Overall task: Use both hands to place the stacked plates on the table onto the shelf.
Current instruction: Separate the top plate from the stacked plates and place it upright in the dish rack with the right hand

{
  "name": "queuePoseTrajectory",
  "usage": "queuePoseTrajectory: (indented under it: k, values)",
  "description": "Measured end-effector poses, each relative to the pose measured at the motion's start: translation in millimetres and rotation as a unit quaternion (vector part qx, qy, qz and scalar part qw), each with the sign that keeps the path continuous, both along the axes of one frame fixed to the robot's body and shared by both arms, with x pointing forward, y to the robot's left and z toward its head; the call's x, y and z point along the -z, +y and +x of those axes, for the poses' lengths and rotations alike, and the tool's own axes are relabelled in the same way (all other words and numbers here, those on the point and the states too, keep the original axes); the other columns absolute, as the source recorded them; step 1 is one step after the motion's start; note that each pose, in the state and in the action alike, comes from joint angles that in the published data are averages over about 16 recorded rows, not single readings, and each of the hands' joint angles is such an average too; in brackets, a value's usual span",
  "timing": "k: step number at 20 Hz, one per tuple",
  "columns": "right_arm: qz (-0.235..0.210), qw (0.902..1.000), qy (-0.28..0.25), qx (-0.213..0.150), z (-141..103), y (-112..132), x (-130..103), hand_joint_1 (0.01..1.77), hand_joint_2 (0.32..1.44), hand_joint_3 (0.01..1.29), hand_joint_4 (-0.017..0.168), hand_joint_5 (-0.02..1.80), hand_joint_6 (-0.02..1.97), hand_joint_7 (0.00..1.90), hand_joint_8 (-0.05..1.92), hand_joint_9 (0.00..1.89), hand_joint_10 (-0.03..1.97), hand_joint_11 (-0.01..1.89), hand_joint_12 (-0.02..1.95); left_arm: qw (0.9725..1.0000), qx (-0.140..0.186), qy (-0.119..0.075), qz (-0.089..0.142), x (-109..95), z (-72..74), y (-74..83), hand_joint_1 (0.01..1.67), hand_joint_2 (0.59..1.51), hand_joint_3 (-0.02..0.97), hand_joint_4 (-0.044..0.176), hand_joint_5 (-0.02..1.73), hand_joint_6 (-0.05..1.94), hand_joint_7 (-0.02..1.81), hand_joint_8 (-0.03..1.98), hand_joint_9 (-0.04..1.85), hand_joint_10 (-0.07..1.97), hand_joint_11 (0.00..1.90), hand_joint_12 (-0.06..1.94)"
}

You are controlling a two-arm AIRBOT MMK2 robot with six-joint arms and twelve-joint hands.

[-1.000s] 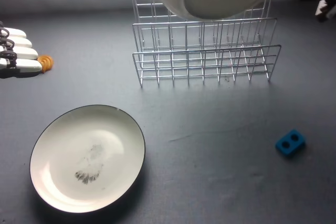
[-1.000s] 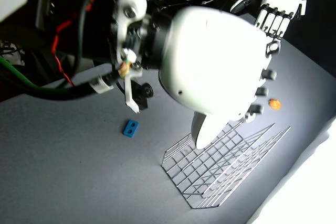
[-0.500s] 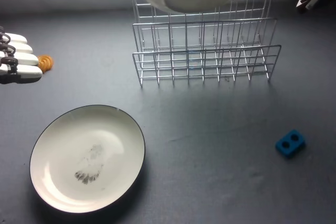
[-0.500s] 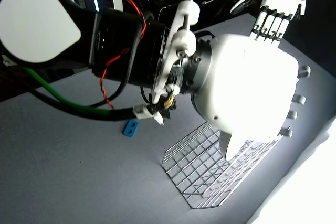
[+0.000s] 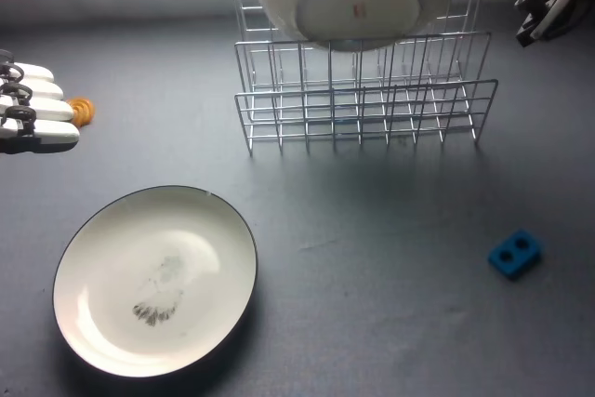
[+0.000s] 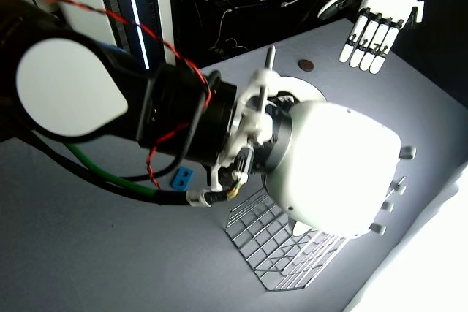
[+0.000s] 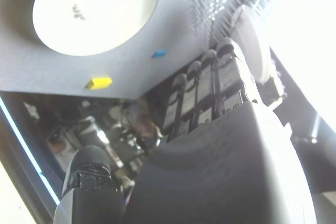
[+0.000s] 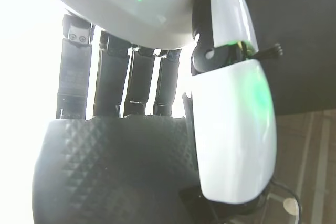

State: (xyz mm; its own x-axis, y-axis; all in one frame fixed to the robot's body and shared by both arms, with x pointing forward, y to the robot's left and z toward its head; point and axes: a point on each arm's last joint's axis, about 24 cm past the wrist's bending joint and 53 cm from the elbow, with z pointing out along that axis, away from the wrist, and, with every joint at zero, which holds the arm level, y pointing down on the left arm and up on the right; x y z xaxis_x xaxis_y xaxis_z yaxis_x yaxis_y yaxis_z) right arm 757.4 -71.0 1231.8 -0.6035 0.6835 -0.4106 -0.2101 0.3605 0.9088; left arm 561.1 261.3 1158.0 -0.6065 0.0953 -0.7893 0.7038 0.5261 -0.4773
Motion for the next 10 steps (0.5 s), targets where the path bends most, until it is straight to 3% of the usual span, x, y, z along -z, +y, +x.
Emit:
queuePoseTrajectory:
  k: [10]
  values:
    - [-0.011, 0.9997, 0.018, 0.009, 11.3, -5.5, 30.4, 1.23, 0.99, 0.01, 0.008, 1.0, 0.81, 1.14, 0.77, 1.39, 0.0, 0.94, 1.02, 1.0, 0.004, 0.002, -0.003, 0.6, -2.7, -3.1, 0.01, 1.087, 0.022, -0.002, 0.02, 0.01, 0.02, 0.0, 0.02, -0.02, 0.02, 0.0]
